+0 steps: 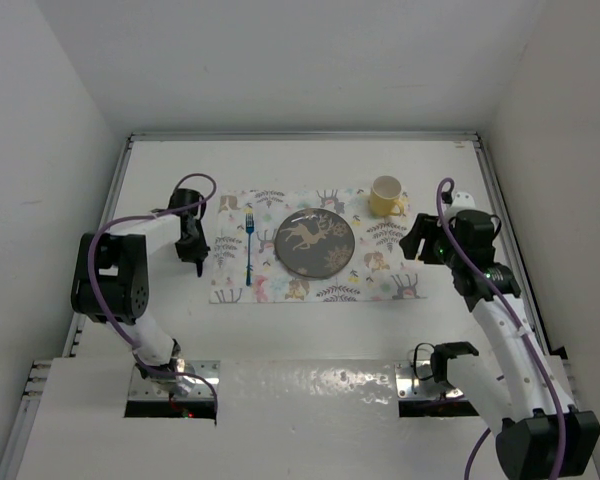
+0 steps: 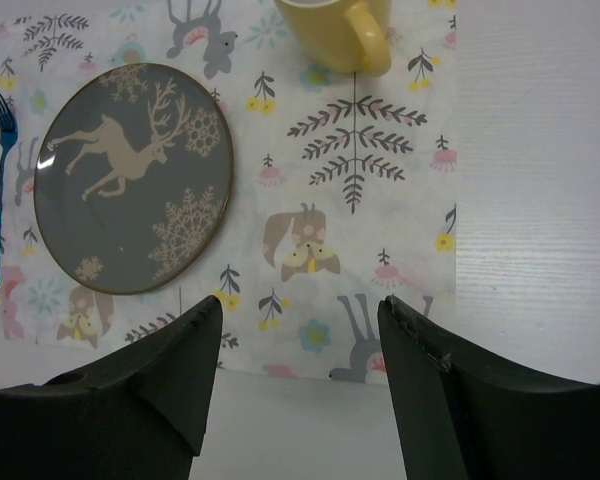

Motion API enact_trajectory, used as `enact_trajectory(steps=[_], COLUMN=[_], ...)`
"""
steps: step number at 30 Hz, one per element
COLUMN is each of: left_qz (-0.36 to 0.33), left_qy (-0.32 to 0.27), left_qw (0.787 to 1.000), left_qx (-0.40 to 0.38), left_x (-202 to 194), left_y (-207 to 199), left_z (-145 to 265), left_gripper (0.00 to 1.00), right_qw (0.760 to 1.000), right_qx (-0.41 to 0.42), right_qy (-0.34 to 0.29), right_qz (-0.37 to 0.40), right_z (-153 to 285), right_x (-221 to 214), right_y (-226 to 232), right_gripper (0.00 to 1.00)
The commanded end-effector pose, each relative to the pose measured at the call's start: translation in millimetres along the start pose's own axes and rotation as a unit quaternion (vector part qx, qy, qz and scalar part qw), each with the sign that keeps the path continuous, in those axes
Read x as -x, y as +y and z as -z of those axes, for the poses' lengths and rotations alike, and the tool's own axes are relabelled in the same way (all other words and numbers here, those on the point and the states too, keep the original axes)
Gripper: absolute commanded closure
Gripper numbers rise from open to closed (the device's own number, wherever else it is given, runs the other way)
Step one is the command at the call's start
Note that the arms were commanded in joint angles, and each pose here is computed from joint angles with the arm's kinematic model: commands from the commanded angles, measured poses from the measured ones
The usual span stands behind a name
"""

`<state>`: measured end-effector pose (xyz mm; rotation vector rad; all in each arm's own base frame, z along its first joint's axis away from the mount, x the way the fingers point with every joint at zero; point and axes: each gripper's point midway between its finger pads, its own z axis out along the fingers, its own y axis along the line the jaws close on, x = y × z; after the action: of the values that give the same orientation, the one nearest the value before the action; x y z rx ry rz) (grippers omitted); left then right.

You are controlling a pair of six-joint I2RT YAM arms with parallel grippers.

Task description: Set the dinner table for one person

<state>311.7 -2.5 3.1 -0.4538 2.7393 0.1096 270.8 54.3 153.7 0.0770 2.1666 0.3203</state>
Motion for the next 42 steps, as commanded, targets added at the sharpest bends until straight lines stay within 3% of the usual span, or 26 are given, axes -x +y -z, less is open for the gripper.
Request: enact_trajectory(steps=[1,13,25,30,38,42], left_qz=[0.016,0.071,0.088,0.077,0.076,0.030], left_qy=[0.011,-0.087,-0.146,-0.166,-0.159,-0.141], left_qw=[1.000,0.994,0.984,0.978,0.964,0.963], left_qx=[0.016,0.001,-0.058,-0.104,-0.200,-0.230], left_x=[-1,53,70,66,35,1], left_y=[8,3,-13,-61,-179,-249], left_z=[2,57,101,130,173,177], left_gripper=[1.00,1.00,1.00,1.00,1.00,1.00], right_qw=[1.000,1.000,1.000,1.000,0.998,0.996], right_qx=[0.004,-0.010,-0.028,-0.021,-0.050,-0.062], right_qy=[-0.016,-0.006,-0.010,-0.006,-0.011,-0.031], right_qz=[0.004,0.005,0.003,-0.003,-0.048,-0.061], right_z=[-1,5,9,21,56,62], right_x=[11,25,35,45,86,103], right_y=[3,2,-1,6,13,13], right_gripper=[0.37,0.37,0.37,0.34,0.26,0.22])
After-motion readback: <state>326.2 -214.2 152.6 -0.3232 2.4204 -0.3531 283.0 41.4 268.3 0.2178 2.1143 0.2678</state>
